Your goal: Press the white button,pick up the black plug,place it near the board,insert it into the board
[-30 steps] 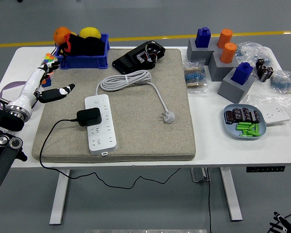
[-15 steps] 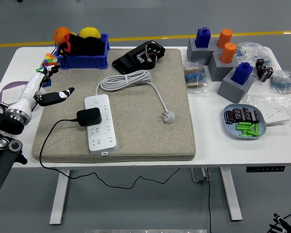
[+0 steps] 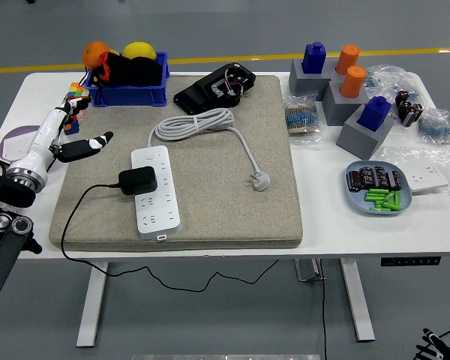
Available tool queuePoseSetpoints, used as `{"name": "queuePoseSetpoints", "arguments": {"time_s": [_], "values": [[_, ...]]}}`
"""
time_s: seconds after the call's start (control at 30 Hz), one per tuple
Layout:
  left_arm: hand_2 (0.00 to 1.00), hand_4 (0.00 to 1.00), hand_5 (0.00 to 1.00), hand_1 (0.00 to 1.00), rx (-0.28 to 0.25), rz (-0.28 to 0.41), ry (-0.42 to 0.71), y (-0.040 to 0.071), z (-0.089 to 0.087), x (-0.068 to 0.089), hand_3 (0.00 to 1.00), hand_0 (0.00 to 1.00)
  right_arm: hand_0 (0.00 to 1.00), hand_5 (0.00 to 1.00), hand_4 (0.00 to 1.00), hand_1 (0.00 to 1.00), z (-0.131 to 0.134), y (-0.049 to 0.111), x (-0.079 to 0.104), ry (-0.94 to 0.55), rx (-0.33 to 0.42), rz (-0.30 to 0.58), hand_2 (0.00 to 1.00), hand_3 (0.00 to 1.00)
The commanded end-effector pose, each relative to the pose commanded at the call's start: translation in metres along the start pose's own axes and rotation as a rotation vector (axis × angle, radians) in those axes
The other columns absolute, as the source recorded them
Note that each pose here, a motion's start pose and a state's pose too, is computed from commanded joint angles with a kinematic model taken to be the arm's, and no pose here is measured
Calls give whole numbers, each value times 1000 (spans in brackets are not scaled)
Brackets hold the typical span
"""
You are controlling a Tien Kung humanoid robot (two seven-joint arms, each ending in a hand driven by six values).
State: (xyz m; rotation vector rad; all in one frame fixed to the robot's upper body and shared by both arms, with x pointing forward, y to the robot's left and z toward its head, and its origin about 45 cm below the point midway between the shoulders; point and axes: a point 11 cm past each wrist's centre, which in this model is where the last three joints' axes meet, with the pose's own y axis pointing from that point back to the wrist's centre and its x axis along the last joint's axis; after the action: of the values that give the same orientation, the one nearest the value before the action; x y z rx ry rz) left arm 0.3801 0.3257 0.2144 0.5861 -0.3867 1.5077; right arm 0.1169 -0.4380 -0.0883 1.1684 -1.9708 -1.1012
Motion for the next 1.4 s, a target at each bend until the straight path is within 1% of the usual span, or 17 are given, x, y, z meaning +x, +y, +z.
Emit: {"name": "queuePoseSetpoints", "arguments": {"time_s": [0.2,0.33,0.4,0.57,0.8,1.03,1.07,1.4], "values": [[901,795,189,949,-12,10,15,1,2,0,877,924,724,494,738,606,-4,0,2,6,5,3,552,667],[898,795,185,946,-54,10,36,0,6,-2,874,921,724,494,738,607,-6,-1,2,5,7,2,552,668],[898,795,185,946,-63,9,38,0,8,-4,874,921,724,494,738,607,-8,-1,1,7,8,0,552,668],[884,794,179,936,-37,8,42,3,1,-6,858,905,724,495,739,608,-9,-1,4,8,12,8,551,669],[877,794,176,933,-17,6,59,8,-6,-11,858,902,725,495,739,608,3,1,2,1,-4,5,551,669],[884,795,178,932,-10,5,62,9,-7,-13,857,902,724,496,739,608,5,1,5,1,-9,11,552,669],[884,791,166,934,-10,5,63,9,-7,-12,858,903,724,496,739,606,5,1,5,1,-9,12,554,668],[880,785,148,931,-4,16,66,9,-8,-9,855,901,725,497,739,608,5,1,5,-5,-7,10,554,669]]}}
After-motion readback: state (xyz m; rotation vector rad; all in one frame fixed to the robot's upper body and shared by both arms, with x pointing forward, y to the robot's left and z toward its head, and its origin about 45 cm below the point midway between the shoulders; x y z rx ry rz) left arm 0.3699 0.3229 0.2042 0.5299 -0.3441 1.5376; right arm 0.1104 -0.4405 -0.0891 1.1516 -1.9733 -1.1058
